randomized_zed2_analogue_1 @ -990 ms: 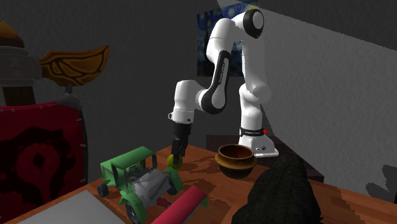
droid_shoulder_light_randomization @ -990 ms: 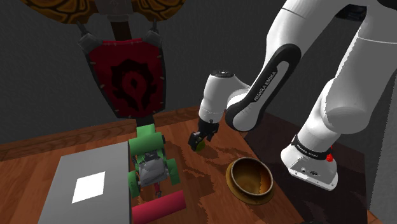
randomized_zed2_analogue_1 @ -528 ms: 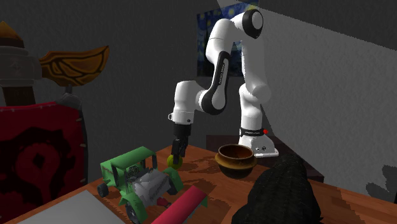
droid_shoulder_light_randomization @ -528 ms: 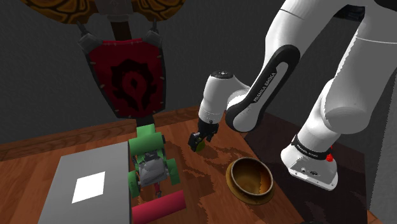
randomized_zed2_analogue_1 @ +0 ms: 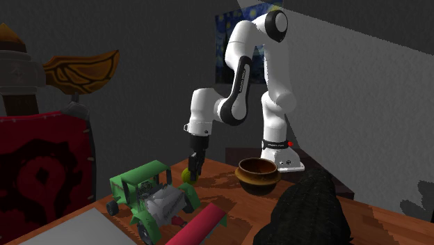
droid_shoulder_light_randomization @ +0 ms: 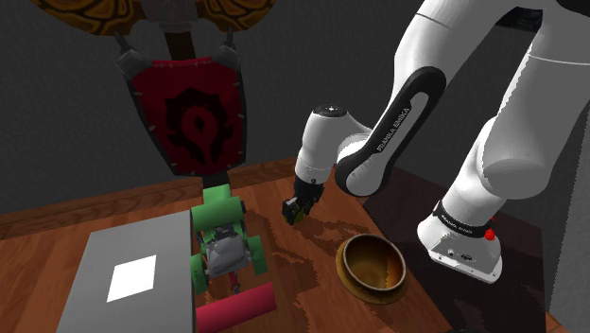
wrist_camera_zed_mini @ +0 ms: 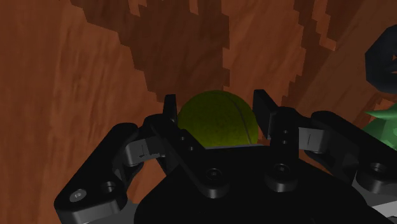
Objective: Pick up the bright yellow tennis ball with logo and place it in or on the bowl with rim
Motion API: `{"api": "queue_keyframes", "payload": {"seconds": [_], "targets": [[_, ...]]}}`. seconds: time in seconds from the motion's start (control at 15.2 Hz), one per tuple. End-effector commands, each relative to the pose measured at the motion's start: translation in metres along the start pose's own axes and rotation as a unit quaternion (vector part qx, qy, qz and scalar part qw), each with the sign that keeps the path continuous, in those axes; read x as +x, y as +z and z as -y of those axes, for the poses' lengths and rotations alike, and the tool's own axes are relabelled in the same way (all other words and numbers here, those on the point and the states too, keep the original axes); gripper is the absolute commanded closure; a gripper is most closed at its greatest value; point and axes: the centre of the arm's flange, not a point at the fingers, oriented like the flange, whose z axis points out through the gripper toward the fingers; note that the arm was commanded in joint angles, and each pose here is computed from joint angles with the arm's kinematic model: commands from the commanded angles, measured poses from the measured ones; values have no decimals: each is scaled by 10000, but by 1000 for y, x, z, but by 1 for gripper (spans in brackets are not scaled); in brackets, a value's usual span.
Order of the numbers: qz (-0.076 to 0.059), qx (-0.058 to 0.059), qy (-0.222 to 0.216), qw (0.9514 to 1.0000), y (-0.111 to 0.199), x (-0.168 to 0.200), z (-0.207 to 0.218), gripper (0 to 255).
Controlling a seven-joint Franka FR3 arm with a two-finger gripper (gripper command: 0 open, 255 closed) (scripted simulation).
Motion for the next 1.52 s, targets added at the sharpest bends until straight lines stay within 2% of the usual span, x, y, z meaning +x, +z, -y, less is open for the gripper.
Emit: {"api": "queue_keyframes", "payload": {"seconds": [0.0,1.45], "targets": [[4,-3,3,10000,0,0,0,255],[4,-3,3,10000,-109,8,16,255]]}}
